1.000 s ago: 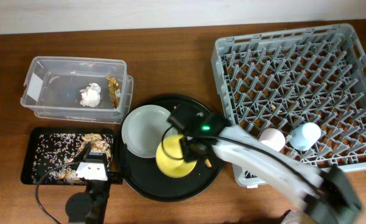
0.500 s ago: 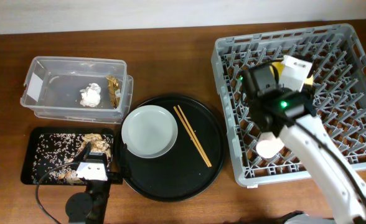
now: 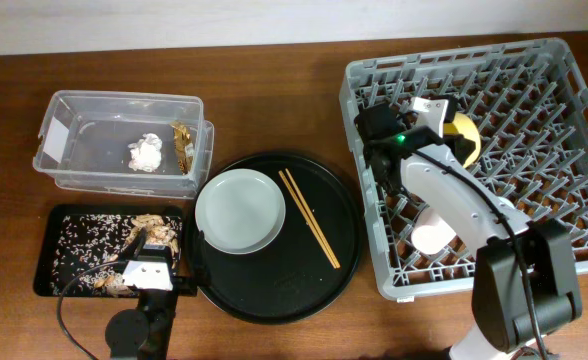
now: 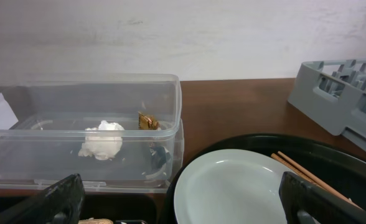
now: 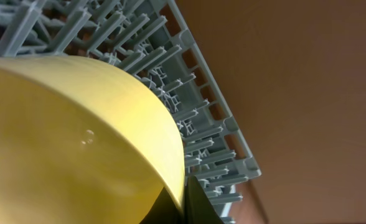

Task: Sort waste into correct bins and load items into the dishwasher rack
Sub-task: 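Carry the yellow bowl into the dish rack and release it, then grasp the wooden chopsticks with the right gripper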

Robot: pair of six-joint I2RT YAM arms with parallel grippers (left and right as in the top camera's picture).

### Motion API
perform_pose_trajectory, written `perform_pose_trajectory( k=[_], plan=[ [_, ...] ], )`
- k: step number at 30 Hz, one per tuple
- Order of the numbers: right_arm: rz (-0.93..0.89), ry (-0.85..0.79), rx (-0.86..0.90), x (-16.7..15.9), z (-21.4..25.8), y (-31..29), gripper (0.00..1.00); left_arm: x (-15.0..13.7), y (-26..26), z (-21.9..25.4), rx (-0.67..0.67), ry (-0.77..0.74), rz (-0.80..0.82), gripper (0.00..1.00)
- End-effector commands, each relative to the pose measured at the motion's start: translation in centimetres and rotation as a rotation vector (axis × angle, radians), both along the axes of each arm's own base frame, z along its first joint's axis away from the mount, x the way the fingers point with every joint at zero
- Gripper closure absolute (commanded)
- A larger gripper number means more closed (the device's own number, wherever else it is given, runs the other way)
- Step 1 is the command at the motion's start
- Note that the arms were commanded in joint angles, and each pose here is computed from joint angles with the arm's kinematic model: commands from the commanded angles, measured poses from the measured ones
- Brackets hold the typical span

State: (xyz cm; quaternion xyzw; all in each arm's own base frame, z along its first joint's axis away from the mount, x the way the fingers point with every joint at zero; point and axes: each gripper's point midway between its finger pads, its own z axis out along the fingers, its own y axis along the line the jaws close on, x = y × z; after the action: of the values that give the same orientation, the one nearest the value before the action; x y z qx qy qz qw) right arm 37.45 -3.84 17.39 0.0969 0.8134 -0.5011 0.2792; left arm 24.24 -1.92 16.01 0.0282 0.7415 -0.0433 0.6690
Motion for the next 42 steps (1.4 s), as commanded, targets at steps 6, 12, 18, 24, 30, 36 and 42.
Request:
perform_pose_trajectory(
  k=[6, 12, 18, 24, 30, 36, 42],
  plan=[
    [0.069, 0.207, 0.065, -2.1, -2.7, 2.5, 0.95, 0.0, 0.0, -0.3, 0.011, 0.001, -0.005, 0.01],
    [0.021, 0.132, 0.122, -3.8, -1.0, 3.1, 0.49, 0.0, 0.0, -0.3, 0.011, 0.0, -0.005, 0.01],
    [0.241, 0.013, 0.387, -4.6, 4.2, 11.5, 0.44, 0.0, 0.0, -0.3, 0.011, 0.0, -0.005, 0.01],
    [0.443, 0.173, 0.817, -7.8, 1.5, 22.4, 0.45, 0.0, 0.0, -0.3, 0.011, 0.0, -0.005, 0.01],
    [0.481, 0.383, 0.902, -8.5, -5.7, 26.4, 0.45, 0.0, 0.0, -0.3, 0.011, 0.0, -0.005, 0.01],
    [0.642, 0.695, 0.882, -9.7, -12.3, 29.2, 0.5, 0.0, 0.0, -0.3, 0.011, 0.0, -0.005, 0.01],
    [0.6, 0.736, 0.864, -8.1, -15.8, 28.0, 0.55, 0.0, 0.0, -0.3, 0.011, 0.0, -0.005, 0.01]
  ],
)
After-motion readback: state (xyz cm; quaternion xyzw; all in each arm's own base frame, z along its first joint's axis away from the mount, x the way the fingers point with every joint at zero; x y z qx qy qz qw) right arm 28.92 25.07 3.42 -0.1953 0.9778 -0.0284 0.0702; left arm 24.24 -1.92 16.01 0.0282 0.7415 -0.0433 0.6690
